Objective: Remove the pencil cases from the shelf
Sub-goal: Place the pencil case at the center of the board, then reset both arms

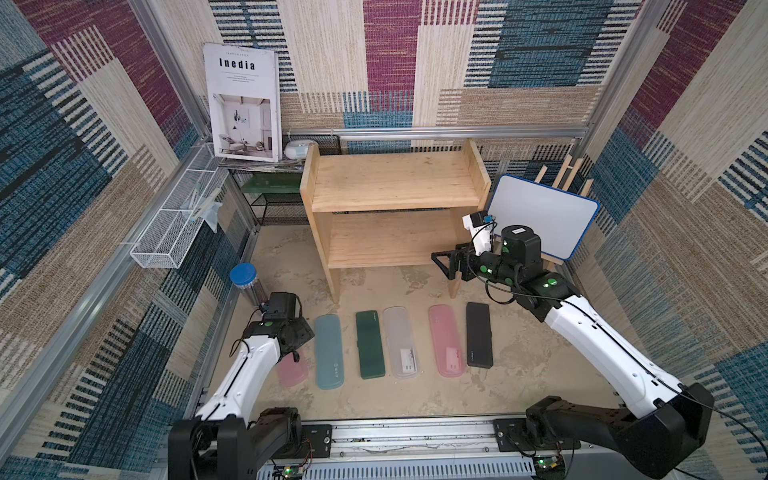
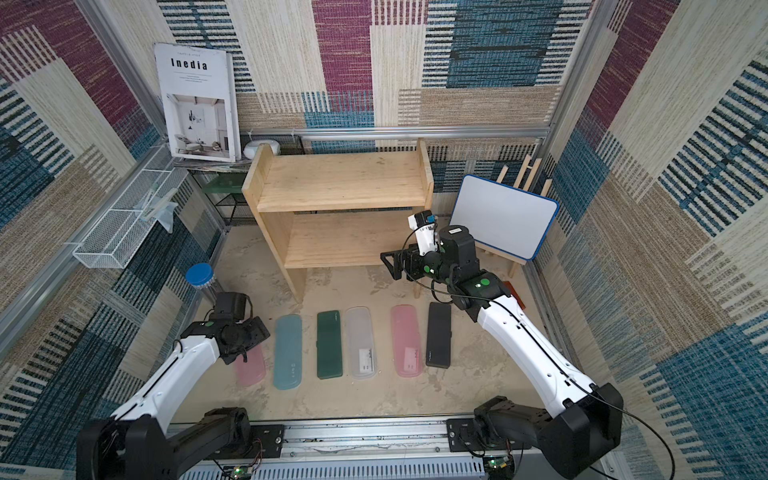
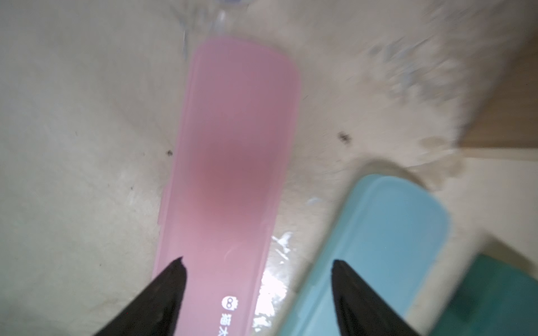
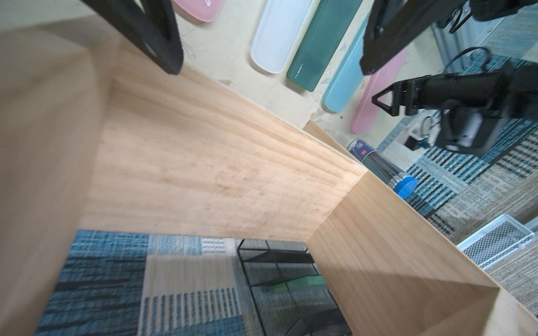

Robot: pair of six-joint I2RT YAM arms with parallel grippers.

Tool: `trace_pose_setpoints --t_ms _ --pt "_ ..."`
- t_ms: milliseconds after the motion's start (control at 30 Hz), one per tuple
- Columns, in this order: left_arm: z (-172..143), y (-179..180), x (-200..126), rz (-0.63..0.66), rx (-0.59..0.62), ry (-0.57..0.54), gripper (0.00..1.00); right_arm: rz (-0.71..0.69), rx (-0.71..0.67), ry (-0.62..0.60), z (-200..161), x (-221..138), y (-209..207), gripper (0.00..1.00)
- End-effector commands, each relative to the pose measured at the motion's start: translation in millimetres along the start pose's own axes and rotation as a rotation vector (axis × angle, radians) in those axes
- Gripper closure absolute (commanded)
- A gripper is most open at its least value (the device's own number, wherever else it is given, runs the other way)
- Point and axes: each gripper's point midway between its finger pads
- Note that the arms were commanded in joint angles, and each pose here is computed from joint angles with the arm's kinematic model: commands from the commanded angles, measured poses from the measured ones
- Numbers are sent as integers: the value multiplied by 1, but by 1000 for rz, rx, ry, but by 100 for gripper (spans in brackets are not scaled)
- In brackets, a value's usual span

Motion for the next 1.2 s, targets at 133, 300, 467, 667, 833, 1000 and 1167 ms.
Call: trace_pose_setpoints --t_ms 133,300,467,667,833,1000,1167 --pt "60 -25 -47 -159 130 -366 0 -216 -24 -79 21 -21 -39 0" --pt "76 -43 -15 -195 220 -485 0 -413 0 -101 16 -34 -78 0" --pt "84 -59 18 -213 340 -562 0 -622 -49 -108 8 -62 -111 0" --pt "91 -82 41 -266 421 -606 0 -754 -140 -120 -16 -82 -135 0" --pt "89 -91 55 -307 453 -630 1 -892 -180 -193 -55 -98 -170 0" --pt "79 -98 70 -331 503 -594 1 -987 -160 -201 -101 -105 -208 0" --pt "81 -100 71 -328 501 -601 1 -962 -166 -238 -132 -94 -225 0"
Point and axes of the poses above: each gripper's point midway between its finger pads, its own x axis out along the fingers, its own y axis along the line the jaws close on, z = x × y, and after that the axes turned 6 degrees about -x, right-handed
